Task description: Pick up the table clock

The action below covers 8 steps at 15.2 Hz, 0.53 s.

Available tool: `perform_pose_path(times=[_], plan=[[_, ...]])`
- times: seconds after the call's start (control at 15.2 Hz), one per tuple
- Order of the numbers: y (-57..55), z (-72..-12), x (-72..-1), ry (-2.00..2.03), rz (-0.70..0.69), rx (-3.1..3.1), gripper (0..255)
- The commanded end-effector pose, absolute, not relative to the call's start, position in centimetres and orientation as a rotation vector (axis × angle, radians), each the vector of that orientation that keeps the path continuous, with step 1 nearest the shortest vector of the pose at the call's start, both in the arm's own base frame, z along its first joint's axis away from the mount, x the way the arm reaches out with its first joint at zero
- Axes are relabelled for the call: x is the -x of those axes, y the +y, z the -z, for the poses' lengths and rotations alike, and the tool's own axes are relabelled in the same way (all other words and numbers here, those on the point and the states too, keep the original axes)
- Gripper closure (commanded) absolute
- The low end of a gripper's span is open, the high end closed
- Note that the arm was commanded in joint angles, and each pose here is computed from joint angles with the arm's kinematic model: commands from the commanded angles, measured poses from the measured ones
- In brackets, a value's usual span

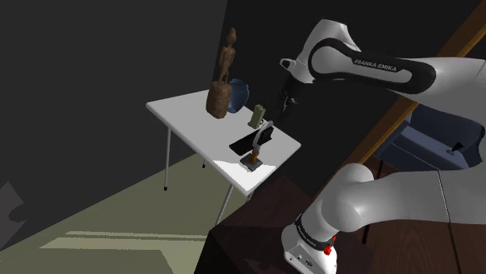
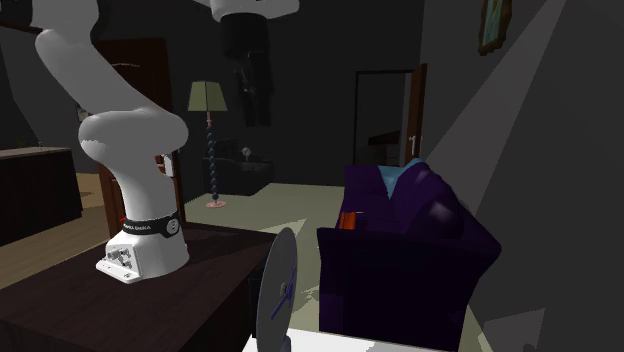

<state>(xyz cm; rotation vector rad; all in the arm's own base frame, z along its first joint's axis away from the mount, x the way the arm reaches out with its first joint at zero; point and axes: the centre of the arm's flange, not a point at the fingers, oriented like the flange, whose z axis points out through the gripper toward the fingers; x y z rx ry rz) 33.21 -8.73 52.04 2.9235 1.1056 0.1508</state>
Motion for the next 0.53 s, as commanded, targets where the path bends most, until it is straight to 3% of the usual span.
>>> perform_pose_path(times=[0.0,0.46], plan=[[-10.7,-50.4,-34.2,1.236,-0.147,-2.868,0],[-17.0,-45.1,-38.7,1.637,-0.132,-2.658,0]])
